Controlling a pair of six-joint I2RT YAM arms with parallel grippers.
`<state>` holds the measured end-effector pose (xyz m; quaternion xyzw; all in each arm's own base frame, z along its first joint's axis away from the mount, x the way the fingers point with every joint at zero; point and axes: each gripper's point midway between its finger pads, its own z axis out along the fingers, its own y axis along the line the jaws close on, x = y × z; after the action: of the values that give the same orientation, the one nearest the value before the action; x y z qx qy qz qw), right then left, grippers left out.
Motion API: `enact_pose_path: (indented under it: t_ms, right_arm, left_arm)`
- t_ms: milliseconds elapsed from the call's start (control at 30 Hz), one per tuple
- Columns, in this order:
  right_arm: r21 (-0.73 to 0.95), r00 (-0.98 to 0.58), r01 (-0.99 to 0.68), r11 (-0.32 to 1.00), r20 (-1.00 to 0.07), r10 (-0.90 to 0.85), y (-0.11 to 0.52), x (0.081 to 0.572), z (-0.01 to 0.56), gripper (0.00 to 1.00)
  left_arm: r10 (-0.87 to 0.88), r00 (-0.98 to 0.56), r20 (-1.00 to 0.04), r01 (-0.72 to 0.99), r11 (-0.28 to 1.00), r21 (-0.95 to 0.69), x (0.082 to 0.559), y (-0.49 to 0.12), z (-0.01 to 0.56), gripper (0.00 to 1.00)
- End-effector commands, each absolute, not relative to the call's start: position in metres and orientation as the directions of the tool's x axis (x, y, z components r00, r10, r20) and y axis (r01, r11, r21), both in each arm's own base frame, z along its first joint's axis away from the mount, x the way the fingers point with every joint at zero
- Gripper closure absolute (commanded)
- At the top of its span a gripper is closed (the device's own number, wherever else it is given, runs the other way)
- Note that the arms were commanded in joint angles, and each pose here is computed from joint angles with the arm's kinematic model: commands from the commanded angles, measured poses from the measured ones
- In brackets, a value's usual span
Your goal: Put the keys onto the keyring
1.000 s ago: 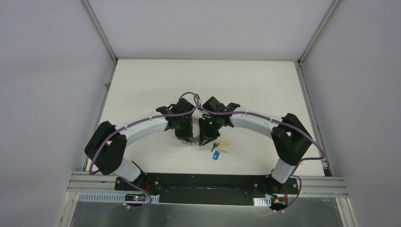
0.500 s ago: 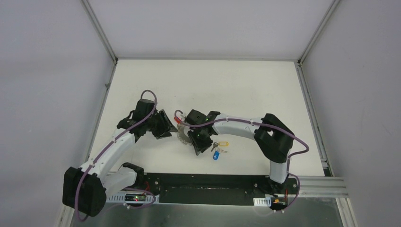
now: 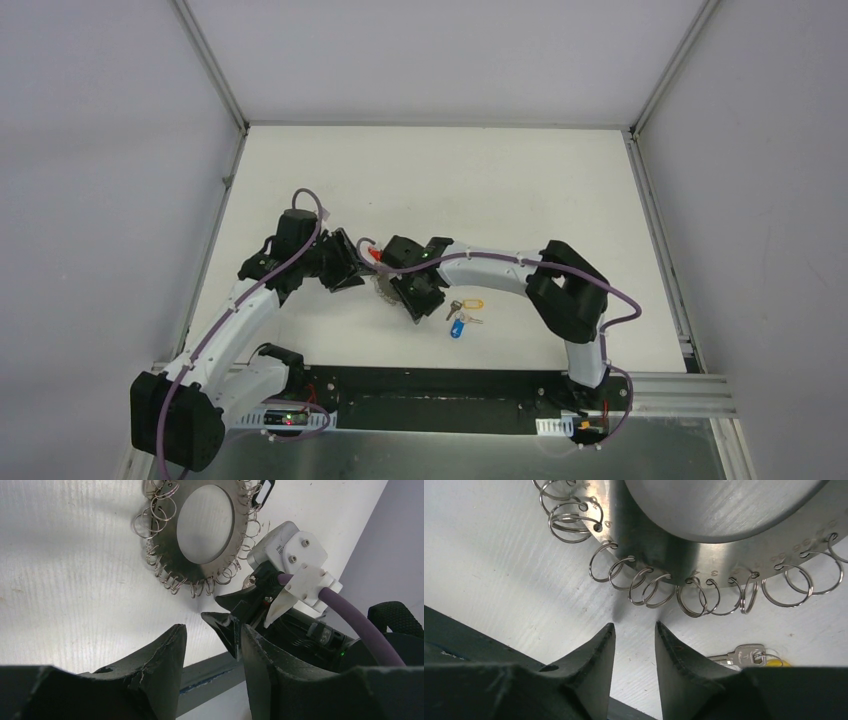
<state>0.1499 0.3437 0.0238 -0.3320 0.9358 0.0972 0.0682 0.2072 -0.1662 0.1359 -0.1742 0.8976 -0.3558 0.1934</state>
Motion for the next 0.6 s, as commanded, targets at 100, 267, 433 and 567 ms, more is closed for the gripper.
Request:
enact_pose_path:
  t_ms: [100, 267, 433, 567]
  right_arm:
    - [0.199, -0.8, -0.593, 0.781, -0.255, -0.543, 0.364, 0.173, 0.042, 0.74]
    - [0.26, -0.843, -0.529, 0.808, -0.273, -0.464, 0.364, 0.187, 0.05, 0.78]
    - [0.226, -0.851, -0.503, 0.834, -0.299, -0.433, 0.356, 0.197, 0.053, 0.79]
    - [0.194, -0.86, -0.475, 0.858, -0.308, -0.406, 0.348, 0.208, 0.056, 0.81]
  left_arm:
    - [-0.431, -0.863, -0.264, -0.119, 0.681, -0.723, 0.213, -0.167, 0.148, 0.54]
    - [-0.415, -0.873, -0.257, -0.116, 0.687, -0.717, 0.209, -0.167, 0.143, 0.54]
    - [-0.414, -0.878, -0.241, -0.131, 0.692, -0.71, 0.205, -0.166, 0.135, 0.54]
    - [-0.4, -0.888, -0.227, -0.133, 0.696, -0.706, 0.203, -0.167, 0.129, 0.55]
